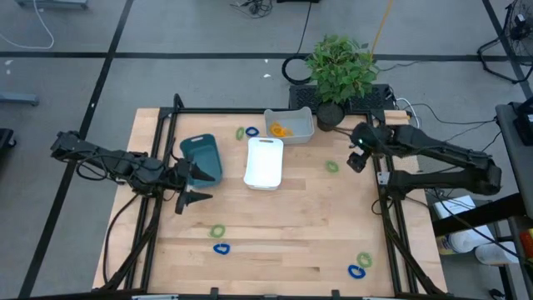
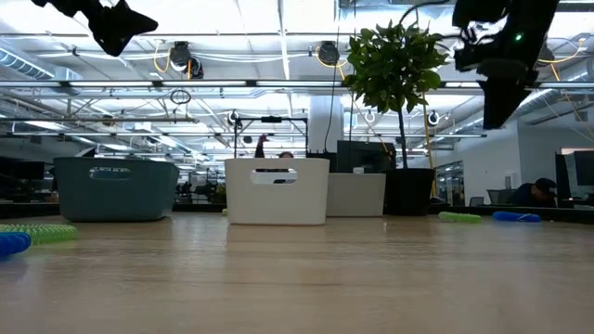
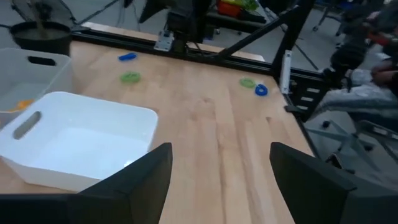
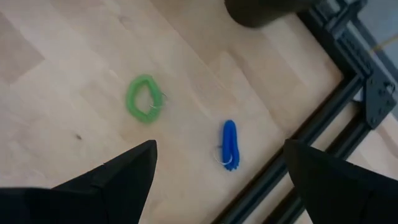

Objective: Sort spring keychains
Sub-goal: Put the blue spring keychain into the white bin

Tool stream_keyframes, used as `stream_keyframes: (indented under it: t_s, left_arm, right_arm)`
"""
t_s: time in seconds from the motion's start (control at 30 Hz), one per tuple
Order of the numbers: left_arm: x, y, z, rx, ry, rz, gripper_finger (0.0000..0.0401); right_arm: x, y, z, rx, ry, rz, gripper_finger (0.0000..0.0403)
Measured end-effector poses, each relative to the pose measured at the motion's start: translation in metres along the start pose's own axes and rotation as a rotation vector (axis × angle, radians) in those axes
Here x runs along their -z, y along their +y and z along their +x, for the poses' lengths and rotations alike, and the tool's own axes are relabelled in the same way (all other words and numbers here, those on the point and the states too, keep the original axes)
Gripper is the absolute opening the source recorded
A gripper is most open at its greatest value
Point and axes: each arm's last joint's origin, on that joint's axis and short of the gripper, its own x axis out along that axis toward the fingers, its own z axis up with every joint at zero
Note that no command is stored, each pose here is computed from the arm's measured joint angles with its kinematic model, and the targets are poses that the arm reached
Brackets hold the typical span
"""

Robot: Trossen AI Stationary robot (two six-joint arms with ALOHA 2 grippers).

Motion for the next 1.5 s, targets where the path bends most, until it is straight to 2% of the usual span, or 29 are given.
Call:
stream_keyframes:
  t_s: [0.13,0.27,0.37,0.53,0.7,1.1,1.5]
  left_arm:
    - [0.0,-0.001,0.0,0.016,0.0,-0.002,0.0273]
    - [0.0,-0.001,0.0,0.016,-0.001,0.003,0.0273]
    - [0.0,-0.001,0.0,0.016,-0.001,0.004,0.0273]
    - [0.0,-0.001,0.0,0.016,-0.001,0.004,0.0273]
    - [-0.001,-0.001,0.0,0.016,-0.001,0.004,0.0274]
    - [-0.001,-0.001,0.0,0.017,-0.005,-0.003,0.0274]
    - [-0.005,-0.002,0.0,0.03,-0.046,-0.011,0.0274]
  right_arm:
    - [-0.009,-0.007,0.015,0.008,0.087,-0.016,0.0338]
    - [-0.016,-0.01,0.039,-0.037,0.144,-0.063,0.0338]
    - [-0.015,-0.011,0.06,-0.083,0.197,-0.083,0.0338]
    - [-0.009,-0.016,0.089,-0.074,0.263,-0.108,0.0338]
    - [-0.012,-0.027,0.102,-0.064,0.293,-0.089,0.0338]
    - [-0.011,-0.046,0.13,-0.124,0.393,-0.012,0.0335]
    - [-0.007,-0.048,0.157,-0.144,0.513,-0.015,0.0288]
